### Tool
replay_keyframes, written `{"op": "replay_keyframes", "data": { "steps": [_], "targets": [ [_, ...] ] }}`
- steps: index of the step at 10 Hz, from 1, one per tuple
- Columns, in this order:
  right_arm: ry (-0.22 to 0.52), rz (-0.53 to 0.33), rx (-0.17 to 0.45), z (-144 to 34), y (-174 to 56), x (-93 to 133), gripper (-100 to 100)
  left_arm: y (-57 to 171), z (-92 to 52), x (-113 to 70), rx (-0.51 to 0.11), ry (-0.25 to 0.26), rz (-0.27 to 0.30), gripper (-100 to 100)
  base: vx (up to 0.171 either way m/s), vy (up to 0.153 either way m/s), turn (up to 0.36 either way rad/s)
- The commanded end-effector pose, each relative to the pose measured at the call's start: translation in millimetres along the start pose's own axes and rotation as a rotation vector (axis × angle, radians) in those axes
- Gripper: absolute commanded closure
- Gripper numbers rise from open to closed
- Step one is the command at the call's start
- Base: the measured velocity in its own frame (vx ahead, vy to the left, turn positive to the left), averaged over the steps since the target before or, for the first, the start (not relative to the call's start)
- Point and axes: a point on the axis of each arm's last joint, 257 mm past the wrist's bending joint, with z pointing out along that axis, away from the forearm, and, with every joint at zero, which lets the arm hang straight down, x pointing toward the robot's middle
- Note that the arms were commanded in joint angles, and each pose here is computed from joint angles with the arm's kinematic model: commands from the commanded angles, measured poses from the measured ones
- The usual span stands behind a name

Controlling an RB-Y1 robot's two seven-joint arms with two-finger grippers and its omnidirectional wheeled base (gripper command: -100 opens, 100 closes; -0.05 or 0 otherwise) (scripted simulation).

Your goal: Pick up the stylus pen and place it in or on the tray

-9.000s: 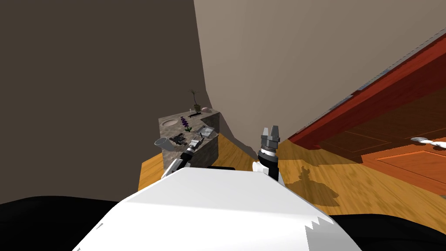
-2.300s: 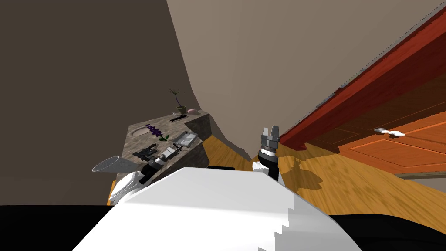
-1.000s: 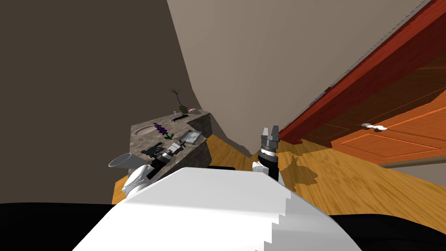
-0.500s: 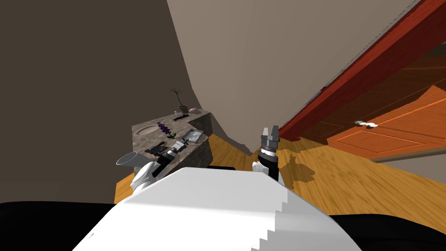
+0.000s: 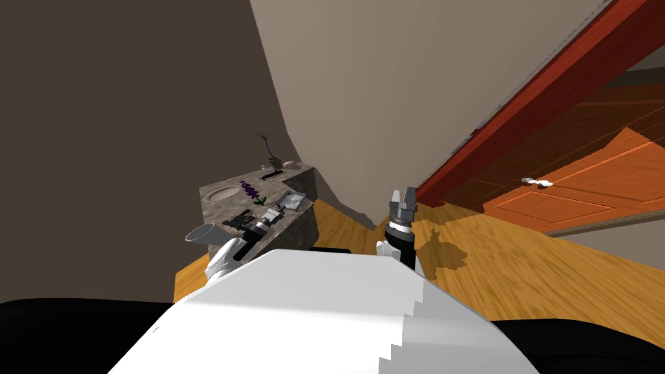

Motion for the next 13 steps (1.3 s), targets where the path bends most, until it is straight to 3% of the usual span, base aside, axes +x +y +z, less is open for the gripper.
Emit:
{"op": "replay_keyframes", "data": {
  "steps": [1,2,3,5,6,8,9,10,11,12,13],
  "targets": [
    [0.000,0.000,0.000,0.0,0,0,0,-9,8.0,1.8,-0.002,0.004,-0.012,100,-0.063,0.067,-0.040],
    [0.000,0.000,0.000,0.0,0,0,0,-8,9.5,7.1,-0.015,0.020,-0.017,100,-0.029,0.039,-0.005],
    [0.000,0.000,0.000,0.0,0,0,0,-18,15.8,-1.5,-0.012,-0.002,-0.012,100,-0.067,0.077,-0.056],
    [0.000,0.000,0.000,0.0,0,0,0,-23,20.7,10.0,-0.024,0.027,-0.035,100,-0.054,0.061,-0.023],
    [0.000,0.000,0.000,0.0,0,0,0,-33,26.2,1.5,-0.020,0.006,-0.036,100,-0.062,0.055,-0.037],
    [0.000,0.000,0.000,0.0,0,0,0,-40,30.4,14.3,-0.030,0.041,-0.058,100,-0.054,0.052,-0.029],
    [0.000,0.000,0.000,0.0,0,0,0,-52,35.3,7.2,-0.026,0.025,-0.064,100,-0.055,0.077,-0.050],
    [0.000,0.000,0.000,0.0,0,0,0,-59,37.7,13.7,-0.023,0.041,-0.082,100,-0.066,0.078,-0.054],
    [0.000,0.000,0.000,0.0,0,0,0,-60,38.5,19.9,-0.034,0.061,-0.087,100,-0.036,0.023,-0.019],
    [0.000,0.000,0.000,0.0,0,0,0,-60,38.2,16.0,-0.026,0.047,-0.080,100,-0.013,0.004,0.001],
    [0.000,0.000,0.000,-0.1,0,0,0,-60,38.1,17.3,-0.030,0.051,-0.081,0,0.000,0.000,0.000]
  ]
}}
